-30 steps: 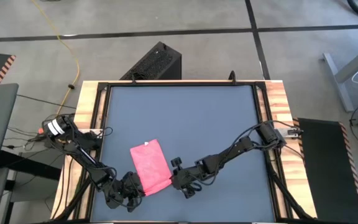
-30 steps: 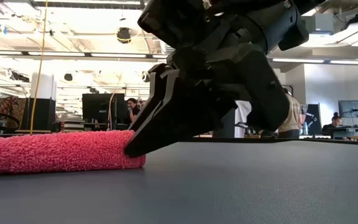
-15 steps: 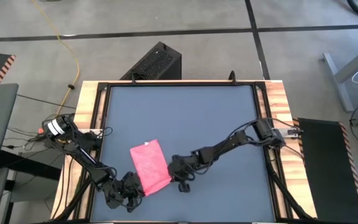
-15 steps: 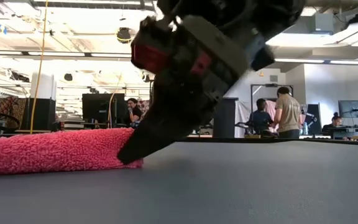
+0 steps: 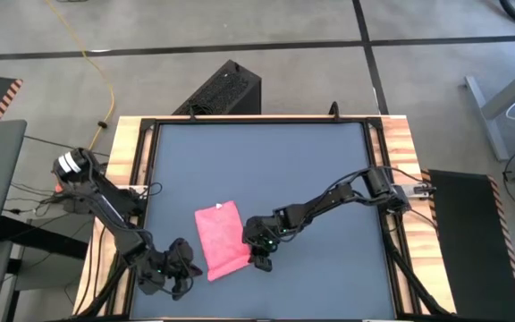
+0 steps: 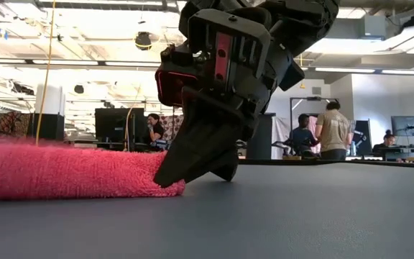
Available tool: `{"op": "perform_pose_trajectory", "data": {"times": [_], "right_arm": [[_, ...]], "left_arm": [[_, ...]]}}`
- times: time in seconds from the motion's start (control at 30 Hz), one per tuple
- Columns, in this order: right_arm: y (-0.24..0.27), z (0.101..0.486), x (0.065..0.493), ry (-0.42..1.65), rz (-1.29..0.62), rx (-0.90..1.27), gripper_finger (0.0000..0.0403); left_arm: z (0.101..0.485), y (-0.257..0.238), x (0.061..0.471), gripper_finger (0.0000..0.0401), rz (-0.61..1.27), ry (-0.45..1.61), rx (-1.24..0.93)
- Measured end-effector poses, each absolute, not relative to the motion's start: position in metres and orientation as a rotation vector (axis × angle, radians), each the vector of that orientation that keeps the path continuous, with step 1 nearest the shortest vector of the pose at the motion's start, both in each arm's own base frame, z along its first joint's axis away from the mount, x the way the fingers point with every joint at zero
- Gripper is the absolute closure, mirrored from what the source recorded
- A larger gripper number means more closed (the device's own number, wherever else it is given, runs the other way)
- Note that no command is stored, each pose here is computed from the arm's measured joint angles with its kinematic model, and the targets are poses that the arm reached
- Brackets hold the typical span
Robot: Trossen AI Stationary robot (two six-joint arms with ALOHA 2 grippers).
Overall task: Roll towel
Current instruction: Roll the red towel
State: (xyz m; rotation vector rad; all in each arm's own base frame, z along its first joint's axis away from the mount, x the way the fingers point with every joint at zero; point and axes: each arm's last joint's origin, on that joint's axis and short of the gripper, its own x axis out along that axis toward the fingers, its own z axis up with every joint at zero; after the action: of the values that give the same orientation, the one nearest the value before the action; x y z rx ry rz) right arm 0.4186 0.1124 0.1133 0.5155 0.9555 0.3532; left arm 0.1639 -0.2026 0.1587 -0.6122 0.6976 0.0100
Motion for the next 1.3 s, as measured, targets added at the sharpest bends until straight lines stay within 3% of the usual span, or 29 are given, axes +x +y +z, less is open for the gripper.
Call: {"op": "perform_pose_trajectory", "data": {"times": [0.2, 0.43, 0.57, 0.8, 1.3], "right_arm": [[0.112, 0.113, 0.419, 0.955, 0.353, 0.516, 0.0376], [0.109, 0.113, 0.420, 0.954, 0.339, 0.531, 0.0377], [0.108, 0.113, 0.420, 0.952, 0.335, 0.534, 0.0376], [0.108, 0.113, 0.420, 0.951, 0.332, 0.532, 0.0376], [0.107, 0.113, 0.420, 0.949, 0.330, 0.529, 0.0375]], "left_arm": [[0.161, -0.204, 0.158, 0.0376, -0.004, 0.712, -0.596], [0.182, -0.216, 0.174, 0.0305, -0.110, 0.383, -0.393], [0.172, -0.219, 0.187, 0.0275, -0.135, 0.340, -0.286], [0.137, -0.222, 0.207, 0.0277, -0.105, 0.501, -0.266], [0.126, -0.212, 0.212, 0.0317, -0.028, 0.657, -0.212]]}}
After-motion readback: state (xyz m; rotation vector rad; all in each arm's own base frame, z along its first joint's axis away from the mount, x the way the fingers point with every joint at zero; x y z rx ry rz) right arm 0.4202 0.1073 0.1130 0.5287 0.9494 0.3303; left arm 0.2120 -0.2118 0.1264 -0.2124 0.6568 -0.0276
